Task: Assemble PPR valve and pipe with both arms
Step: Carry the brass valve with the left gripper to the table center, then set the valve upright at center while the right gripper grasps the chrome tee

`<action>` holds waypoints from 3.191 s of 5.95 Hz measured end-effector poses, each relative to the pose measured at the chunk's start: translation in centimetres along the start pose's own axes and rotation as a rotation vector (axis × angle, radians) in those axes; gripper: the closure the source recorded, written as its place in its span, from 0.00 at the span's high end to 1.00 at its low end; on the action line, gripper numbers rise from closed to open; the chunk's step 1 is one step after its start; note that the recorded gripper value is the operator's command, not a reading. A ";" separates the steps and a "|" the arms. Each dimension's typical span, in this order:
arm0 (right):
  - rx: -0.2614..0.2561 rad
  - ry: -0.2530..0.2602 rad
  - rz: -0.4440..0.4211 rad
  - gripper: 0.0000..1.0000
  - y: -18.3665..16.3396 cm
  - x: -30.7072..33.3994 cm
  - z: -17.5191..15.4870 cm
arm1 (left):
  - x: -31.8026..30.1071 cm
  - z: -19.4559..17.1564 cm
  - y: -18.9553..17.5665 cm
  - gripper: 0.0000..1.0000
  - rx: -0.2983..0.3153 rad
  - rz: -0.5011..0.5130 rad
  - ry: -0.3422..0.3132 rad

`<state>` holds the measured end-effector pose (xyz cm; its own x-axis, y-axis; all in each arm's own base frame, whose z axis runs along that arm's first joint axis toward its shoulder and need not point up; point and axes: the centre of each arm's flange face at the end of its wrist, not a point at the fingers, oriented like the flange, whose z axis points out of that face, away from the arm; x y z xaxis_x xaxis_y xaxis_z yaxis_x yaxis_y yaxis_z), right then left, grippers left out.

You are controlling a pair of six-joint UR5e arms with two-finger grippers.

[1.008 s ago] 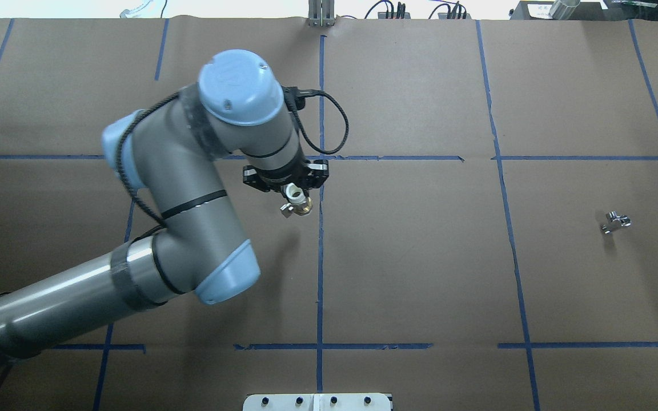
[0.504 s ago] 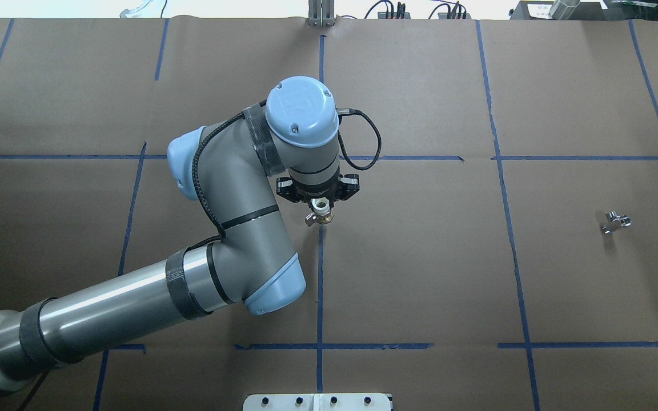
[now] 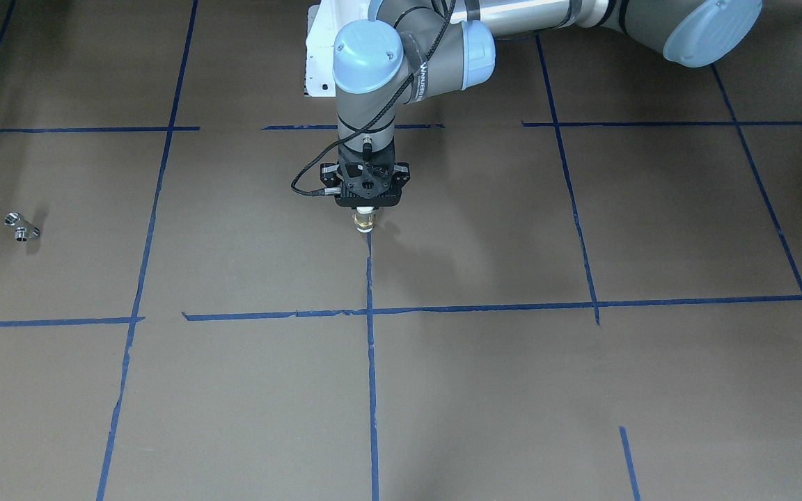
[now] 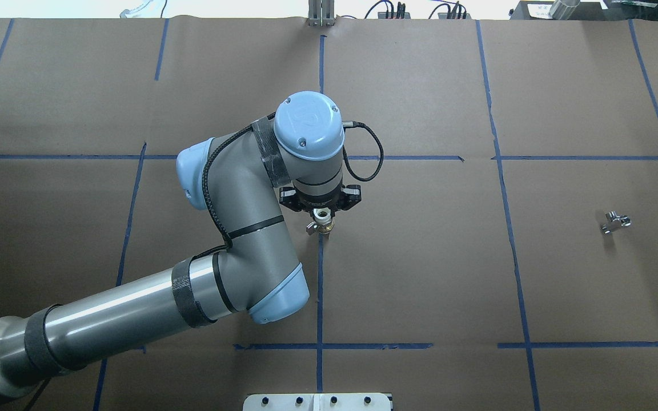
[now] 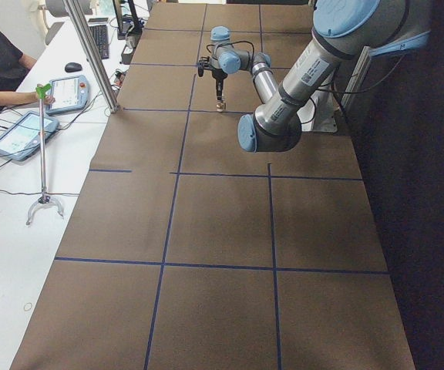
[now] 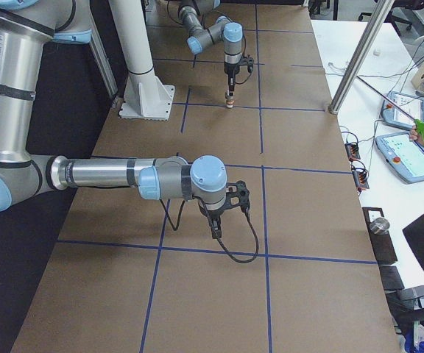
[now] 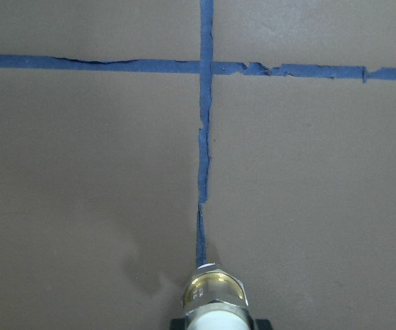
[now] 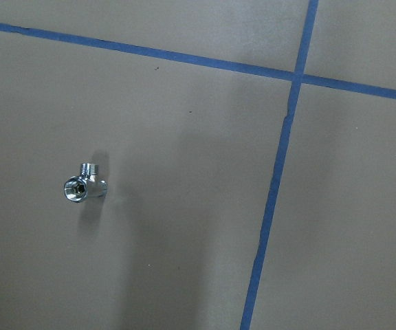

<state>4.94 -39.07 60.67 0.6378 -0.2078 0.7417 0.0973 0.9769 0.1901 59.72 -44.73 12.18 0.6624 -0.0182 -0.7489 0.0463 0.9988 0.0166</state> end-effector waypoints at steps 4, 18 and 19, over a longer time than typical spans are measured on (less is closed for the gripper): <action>-0.011 -0.001 -0.031 1.00 -0.4 -0.7 0.5 | -0.3 0.4 0.1 0.90 -0.002 -0.001 -0.001; -0.082 0.079 -0.035 0.88 -7.2 -15.8 19.4 | -8.8 -7.7 4.2 0.93 0.058 -0.014 0.140; -0.090 0.081 -0.036 0.75 -7.3 -15.8 19.9 | -8.8 -7.7 4.2 0.93 0.059 -0.014 0.141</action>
<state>-21.08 -43.85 60.36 0.6919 -0.2419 0.6802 0.1872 0.9701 0.1546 48.28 -40.02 13.73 0.5502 -0.0216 -0.8348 0.1012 0.9940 0.0410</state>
